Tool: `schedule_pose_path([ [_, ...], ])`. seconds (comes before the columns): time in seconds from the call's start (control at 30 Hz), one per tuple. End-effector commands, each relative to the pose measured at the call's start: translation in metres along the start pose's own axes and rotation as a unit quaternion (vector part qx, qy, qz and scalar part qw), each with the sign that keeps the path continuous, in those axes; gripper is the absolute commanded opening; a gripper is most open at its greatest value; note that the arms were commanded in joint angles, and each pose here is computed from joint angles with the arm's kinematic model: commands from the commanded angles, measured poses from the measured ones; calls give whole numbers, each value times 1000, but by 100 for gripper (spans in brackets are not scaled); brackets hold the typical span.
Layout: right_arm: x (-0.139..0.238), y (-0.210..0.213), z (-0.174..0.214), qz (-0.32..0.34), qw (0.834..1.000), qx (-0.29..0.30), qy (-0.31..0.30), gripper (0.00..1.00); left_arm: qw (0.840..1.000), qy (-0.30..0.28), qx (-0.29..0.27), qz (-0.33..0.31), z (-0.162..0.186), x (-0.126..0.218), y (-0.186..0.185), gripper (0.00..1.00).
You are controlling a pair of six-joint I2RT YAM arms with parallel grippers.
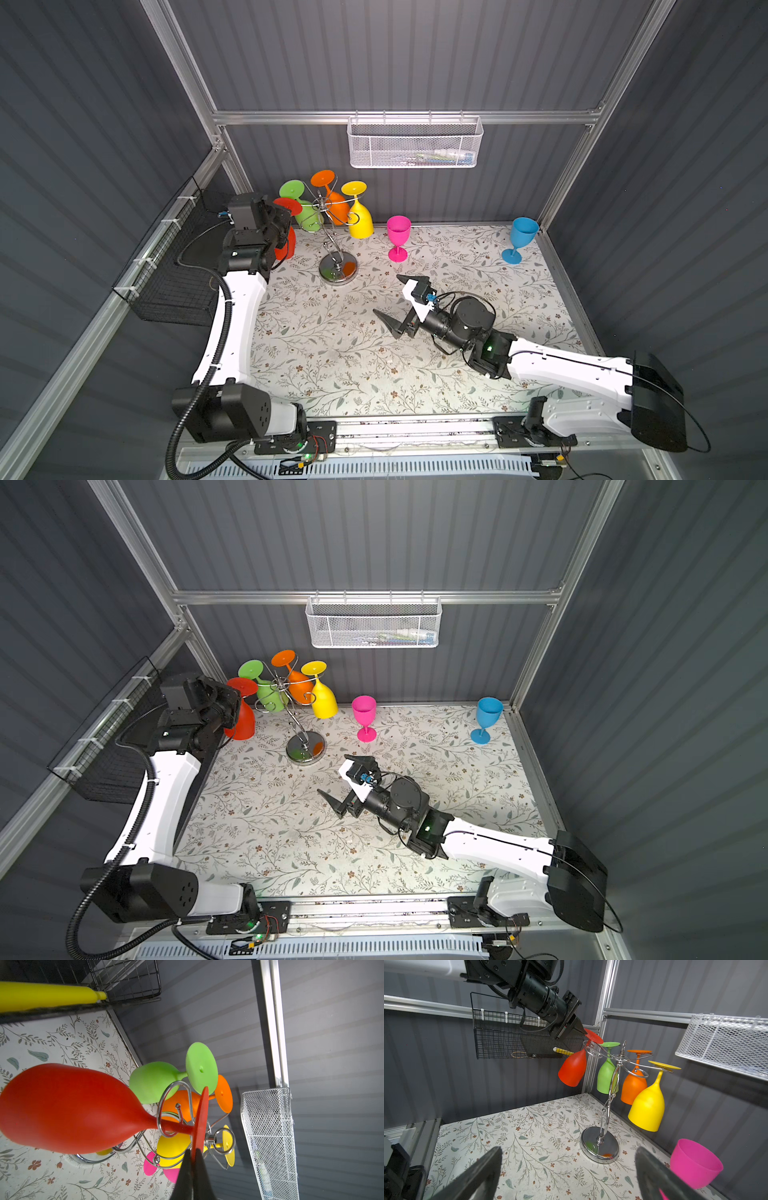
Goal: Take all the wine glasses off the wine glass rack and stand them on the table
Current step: 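Pull the red glass off the rack with the left gripper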
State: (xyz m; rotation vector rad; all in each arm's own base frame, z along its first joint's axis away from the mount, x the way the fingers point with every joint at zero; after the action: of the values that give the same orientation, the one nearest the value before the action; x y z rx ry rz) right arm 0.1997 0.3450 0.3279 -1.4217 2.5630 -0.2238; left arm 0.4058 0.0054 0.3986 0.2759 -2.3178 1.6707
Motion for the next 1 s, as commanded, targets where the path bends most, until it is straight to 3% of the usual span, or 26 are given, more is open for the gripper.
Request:
schedule_pose_path([
  [0.0,-1,0,-11,-1,1000,2,-11,99,1000,3,-4,8,-1,14,-3,0],
  [0.47,-2,3,-9,-4,1000,4,-8,99,997,-56,-36,-26,-21,29,-3,0],
  [0.73,-3,3,-7,-2,1000,8,-4,99,996,-89,-25,-10,-32,25,-11,0],
  [0.97,-3,2,-6,0,1000,11,-2,99,996,-83,-19,13,-31,9,-19,0],
])
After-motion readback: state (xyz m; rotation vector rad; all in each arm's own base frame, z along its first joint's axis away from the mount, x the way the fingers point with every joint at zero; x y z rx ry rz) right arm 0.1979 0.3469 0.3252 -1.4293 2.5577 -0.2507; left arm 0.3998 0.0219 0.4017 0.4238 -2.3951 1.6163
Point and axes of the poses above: each gripper's point midway between its finger pads, its own x axis back along the fingers, its own y axis along the line the jaws close on, z = x × y, the point moved 3 cm from there along x, back along the fingers, and after that the axes turned 4 degrees about x, right-handed, at the moved point
